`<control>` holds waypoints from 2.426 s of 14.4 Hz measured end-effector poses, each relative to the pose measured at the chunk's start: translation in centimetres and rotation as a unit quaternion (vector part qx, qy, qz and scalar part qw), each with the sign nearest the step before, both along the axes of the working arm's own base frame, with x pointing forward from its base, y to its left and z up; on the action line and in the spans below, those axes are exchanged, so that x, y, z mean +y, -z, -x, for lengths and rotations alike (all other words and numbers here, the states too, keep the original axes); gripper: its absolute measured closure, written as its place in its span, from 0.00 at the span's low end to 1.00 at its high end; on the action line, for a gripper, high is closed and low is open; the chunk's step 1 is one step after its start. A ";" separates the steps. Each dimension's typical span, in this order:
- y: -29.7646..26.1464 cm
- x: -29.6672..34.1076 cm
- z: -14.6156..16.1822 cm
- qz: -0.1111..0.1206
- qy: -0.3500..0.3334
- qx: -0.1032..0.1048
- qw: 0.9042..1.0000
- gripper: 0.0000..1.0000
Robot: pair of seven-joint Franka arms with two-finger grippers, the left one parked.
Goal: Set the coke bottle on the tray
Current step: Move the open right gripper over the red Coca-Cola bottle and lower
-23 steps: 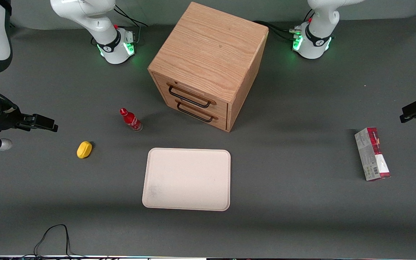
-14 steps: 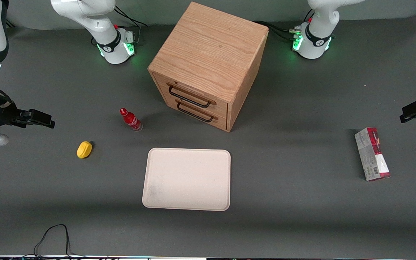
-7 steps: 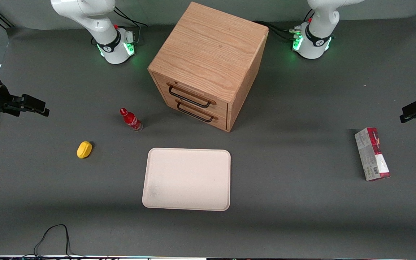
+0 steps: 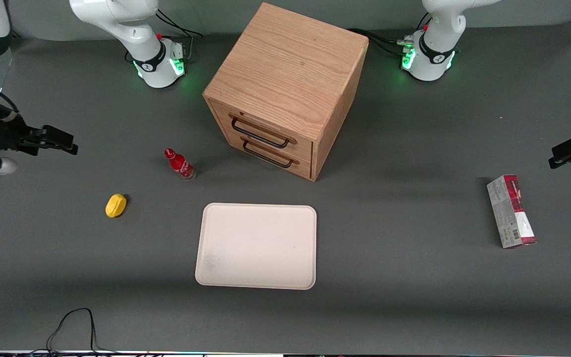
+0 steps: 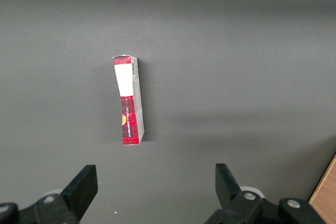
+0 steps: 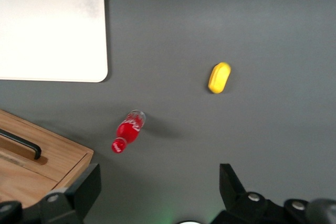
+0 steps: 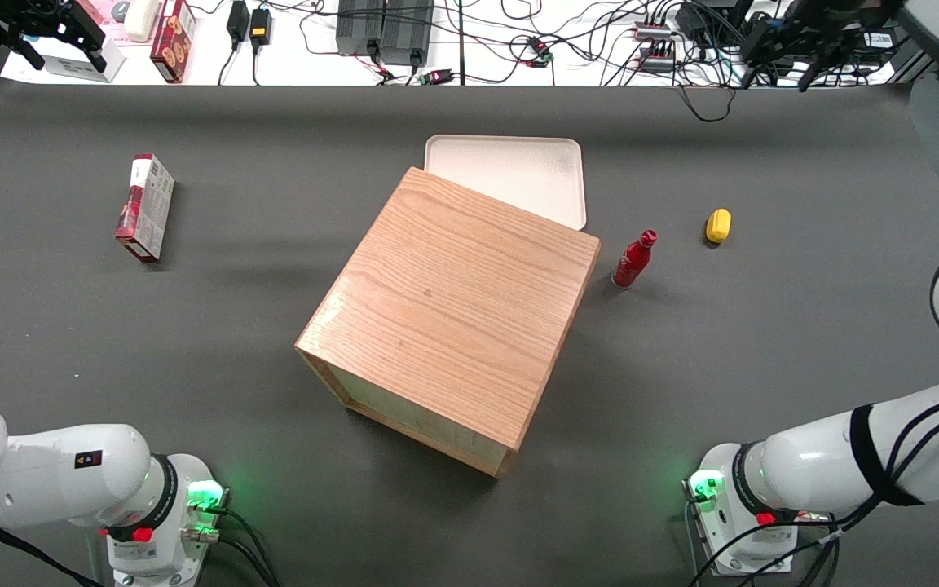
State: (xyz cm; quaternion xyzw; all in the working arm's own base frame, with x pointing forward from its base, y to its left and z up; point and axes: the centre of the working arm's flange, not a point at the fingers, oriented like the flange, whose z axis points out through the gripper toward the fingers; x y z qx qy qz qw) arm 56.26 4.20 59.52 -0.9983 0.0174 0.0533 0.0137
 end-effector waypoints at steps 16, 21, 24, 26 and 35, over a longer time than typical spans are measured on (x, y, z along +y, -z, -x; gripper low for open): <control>19.5 9.3 8.2 0.002 0.036 -0.037 0.999 0.00; 24.9 10.8 9.3 0.005 0.038 -0.038 0.999 0.00; 26.7 10.6 10.3 0.006 0.038 -0.038 0.999 0.00; 27.3 10.4 10.7 0.007 0.038 -0.036 0.999 0.01; 28.4 10.3 11.8 0.011 0.036 -0.024 0.999 0.23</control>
